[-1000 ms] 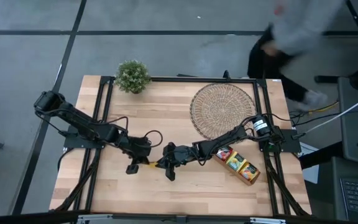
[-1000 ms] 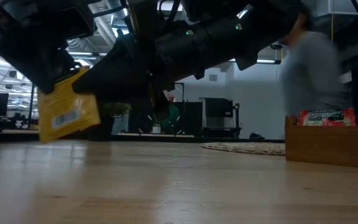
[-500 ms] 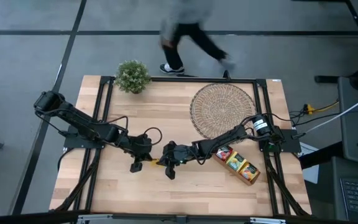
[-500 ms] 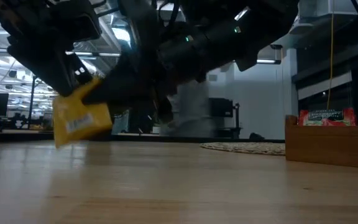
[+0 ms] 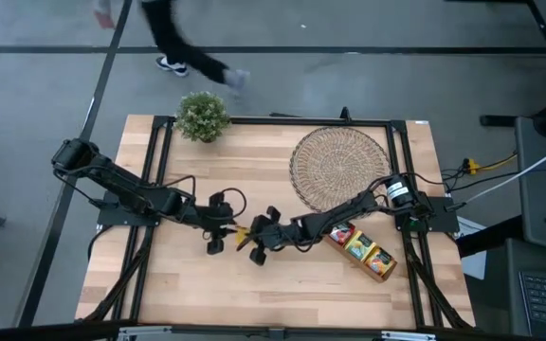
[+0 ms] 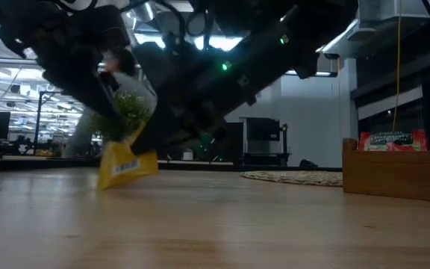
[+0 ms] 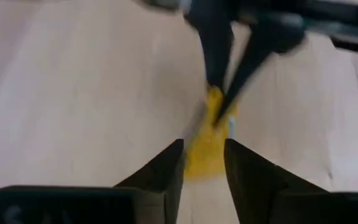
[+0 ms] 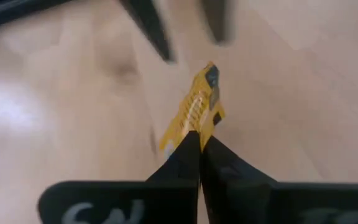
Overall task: Pick & Place Tea
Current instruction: Put the orange tea bag into the right slot of the wooden organizer
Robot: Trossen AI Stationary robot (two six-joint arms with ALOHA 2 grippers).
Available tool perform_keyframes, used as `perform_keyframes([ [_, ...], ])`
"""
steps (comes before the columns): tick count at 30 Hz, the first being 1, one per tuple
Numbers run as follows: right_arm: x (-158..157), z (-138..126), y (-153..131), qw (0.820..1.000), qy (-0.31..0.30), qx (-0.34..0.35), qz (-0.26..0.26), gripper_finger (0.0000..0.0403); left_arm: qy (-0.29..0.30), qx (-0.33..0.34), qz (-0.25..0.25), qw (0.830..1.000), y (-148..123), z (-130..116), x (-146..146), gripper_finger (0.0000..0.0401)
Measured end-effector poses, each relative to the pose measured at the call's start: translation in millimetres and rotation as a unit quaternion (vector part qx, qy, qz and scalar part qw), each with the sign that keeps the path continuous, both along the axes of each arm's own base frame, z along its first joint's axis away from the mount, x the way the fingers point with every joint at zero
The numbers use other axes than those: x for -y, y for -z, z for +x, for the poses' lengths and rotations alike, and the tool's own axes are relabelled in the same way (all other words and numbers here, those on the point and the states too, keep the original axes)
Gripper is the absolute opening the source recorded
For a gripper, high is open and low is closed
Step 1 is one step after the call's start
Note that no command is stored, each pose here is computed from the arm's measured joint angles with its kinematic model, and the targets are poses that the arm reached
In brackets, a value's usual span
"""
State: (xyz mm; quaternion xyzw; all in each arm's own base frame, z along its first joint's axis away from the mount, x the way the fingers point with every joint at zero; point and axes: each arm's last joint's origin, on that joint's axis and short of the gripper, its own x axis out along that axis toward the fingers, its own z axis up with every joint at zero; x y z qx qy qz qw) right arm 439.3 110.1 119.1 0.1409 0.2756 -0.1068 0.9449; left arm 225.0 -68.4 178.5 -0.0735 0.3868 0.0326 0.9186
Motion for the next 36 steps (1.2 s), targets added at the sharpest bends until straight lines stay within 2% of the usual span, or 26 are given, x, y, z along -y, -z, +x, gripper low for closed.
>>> perform_keyframes([
  [4,-2.6,5.8,-8.9,1.0,-0.02,0.011,-0.013,0.0005,0.035,0.039,0.032,0.998,-5.4,5.1,1.5,0.0129],
  [8,-4.8,10.4,-16.4,0.999,-0.033,0.011,-0.022,0.0005,0.081,0.053,0.036,0.995,-7.9,7.0,3.8,0.0145],
  [18,-5.8,14.7,-24.5,0.998,-0.043,-0.006,-0.041,0.0005,0.094,0.037,0.018,0.995,-5.9,5.3,4.7,0.0144],
  [24,-6.6,16.5,-27.8,0.998,-0.051,-0.002,-0.044,0.0005,0.107,0.024,0.034,0.993,-3.9,3.5,4.1,0.0107],
  [30,-8.9,16.5,-27.3,0.996,-0.092,-0.007,-0.015,0.0011,0.119,0.011,0.038,0.992,-2.0,1.3,4.9,0.0016],
  [36,-10.4,16.2,-26.9,0.994,-0.107,-0.009,0.005,0.0036,0.176,0.011,0.074,0.982,-1.4,-3.6,16.6,0.0002],
])
